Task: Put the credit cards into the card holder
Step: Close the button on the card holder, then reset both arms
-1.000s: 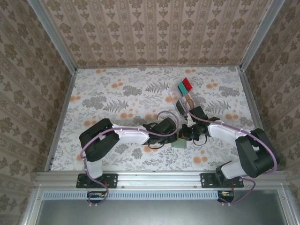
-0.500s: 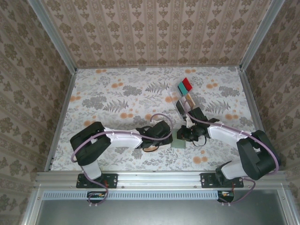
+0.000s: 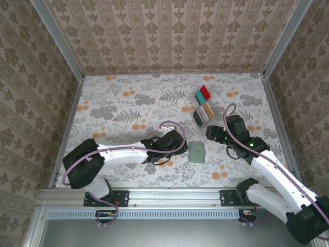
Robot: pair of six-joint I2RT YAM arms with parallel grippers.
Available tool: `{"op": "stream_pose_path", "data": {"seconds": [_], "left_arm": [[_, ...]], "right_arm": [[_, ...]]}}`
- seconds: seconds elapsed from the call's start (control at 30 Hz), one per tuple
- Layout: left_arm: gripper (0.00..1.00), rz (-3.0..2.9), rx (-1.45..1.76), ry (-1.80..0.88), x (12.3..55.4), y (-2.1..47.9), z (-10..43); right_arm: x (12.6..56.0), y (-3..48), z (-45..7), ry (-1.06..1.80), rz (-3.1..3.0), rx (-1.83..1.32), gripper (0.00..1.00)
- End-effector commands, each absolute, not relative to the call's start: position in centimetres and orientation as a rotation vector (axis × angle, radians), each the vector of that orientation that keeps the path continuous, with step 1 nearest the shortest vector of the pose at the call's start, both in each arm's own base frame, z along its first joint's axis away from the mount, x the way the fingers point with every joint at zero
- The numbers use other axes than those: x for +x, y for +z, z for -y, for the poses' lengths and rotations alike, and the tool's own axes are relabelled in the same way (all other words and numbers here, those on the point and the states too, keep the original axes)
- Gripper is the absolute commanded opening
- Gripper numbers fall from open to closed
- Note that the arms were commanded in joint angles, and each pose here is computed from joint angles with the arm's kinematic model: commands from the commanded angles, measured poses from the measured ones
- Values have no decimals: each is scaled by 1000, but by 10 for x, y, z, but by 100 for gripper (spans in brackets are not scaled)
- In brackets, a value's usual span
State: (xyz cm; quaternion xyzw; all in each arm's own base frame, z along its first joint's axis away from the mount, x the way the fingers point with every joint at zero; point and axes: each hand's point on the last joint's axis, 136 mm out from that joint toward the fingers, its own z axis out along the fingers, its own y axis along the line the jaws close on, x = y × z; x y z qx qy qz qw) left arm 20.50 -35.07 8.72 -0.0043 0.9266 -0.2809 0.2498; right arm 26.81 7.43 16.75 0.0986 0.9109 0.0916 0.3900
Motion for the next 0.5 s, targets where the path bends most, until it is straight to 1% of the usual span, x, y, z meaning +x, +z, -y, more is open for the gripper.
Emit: {"op": "stream_pose_path", "data": {"seconds": [0.0,0.1,0.17,0.23,0.27,0.3,0.4,0.47], "left_arm": [[55,-2468,-7,-568,216,97,310],[63,-2408,-14,-451,227,112,278],[73,-2371,-17,-357,237,123,252],[81,-2330,-11,-231,250,133,221],[92,-2314,-7,-170,256,137,207],[100,-2294,-21,-90,262,142,189],[100,-2231,-99,94,280,155,134],[100,-2190,-176,143,288,166,102]], "right_arm": [[274,189,-1,-238,-2125,339,90],[292,187,13,-281,-2059,330,91],[306,171,23,-272,-2066,355,89],[322,169,36,-337,-2027,399,91],[330,168,39,-363,-2003,399,91],[342,162,39,-377,-1985,360,91],[365,142,45,-404,-1992,307,91],[375,135,44,-379,-1987,300,92]]}}
